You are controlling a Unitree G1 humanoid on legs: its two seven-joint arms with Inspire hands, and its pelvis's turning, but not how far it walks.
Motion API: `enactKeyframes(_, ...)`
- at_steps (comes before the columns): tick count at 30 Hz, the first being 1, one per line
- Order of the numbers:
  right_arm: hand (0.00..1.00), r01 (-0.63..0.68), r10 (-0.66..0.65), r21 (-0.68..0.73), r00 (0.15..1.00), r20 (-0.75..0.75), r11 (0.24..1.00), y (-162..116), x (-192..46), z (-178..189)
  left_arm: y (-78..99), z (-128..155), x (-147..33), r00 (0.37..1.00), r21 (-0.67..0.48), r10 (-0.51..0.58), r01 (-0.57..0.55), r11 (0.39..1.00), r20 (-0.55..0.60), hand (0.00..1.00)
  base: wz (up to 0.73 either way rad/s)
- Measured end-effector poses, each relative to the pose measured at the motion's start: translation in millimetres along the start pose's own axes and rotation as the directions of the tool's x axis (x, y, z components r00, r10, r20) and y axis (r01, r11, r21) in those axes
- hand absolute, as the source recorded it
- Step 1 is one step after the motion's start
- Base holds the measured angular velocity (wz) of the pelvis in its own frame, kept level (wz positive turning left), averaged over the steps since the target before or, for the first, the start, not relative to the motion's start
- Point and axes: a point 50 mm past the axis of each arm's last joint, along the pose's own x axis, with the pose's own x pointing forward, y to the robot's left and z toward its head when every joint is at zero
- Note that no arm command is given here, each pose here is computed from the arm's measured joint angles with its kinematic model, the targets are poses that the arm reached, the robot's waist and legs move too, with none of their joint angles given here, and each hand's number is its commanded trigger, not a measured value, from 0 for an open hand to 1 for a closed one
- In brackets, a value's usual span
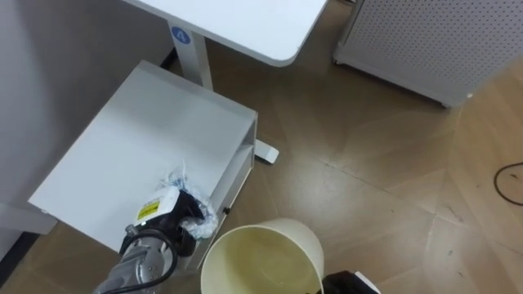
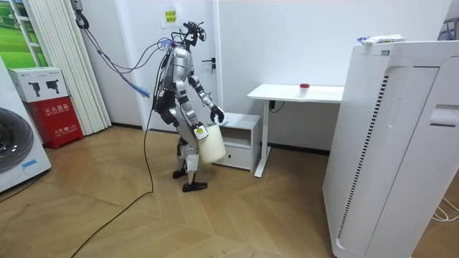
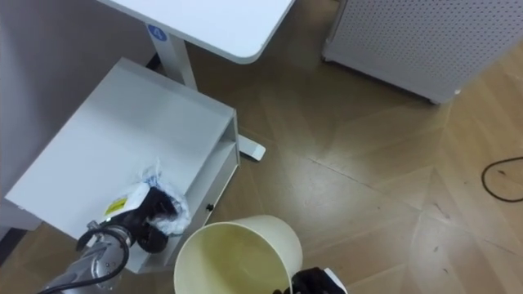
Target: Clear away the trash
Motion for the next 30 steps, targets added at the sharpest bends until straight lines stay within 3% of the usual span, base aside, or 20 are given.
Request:
enactKeyframes(14, 1.0, 0.001, 0.0, -0.015, 1.0, 0.011, 1.0, 3, 0, 0, -10.1, -3, -6.5, 1.0, -0.079, 0.011, -0.01, 0.997, 0.009, 1.0, 0.0)
enactKeyframes(20, 1.0, 0.005, -0.005, -0.003, 1.0, 0.007, 1.0, 1, -2, -7, -26.9, 0, -16.4, 1.0, -0.275, 0.006, -0.003, 0.961, 0.01, 1.0, -0.05)
enactKeyframes(25, 1.0, 0.001, 0.0, 0.02, 1.0, -0.031, 1.0, 2, -9, -26, -57.5, -8, -42.1, 0.999, -0.447, -0.047, 0.043, 0.894, 0.003, 1.0, -0.06)
enactKeyframes(30, 1.0, -0.007, 0.008, 0.033, 0.999, -0.044, 0.999, 3, -13, -34, -73.8, -12, -60.2, 0.997, -0.549, -0.078, 0.064, 0.834, -0.004, 1.0, 0.1)
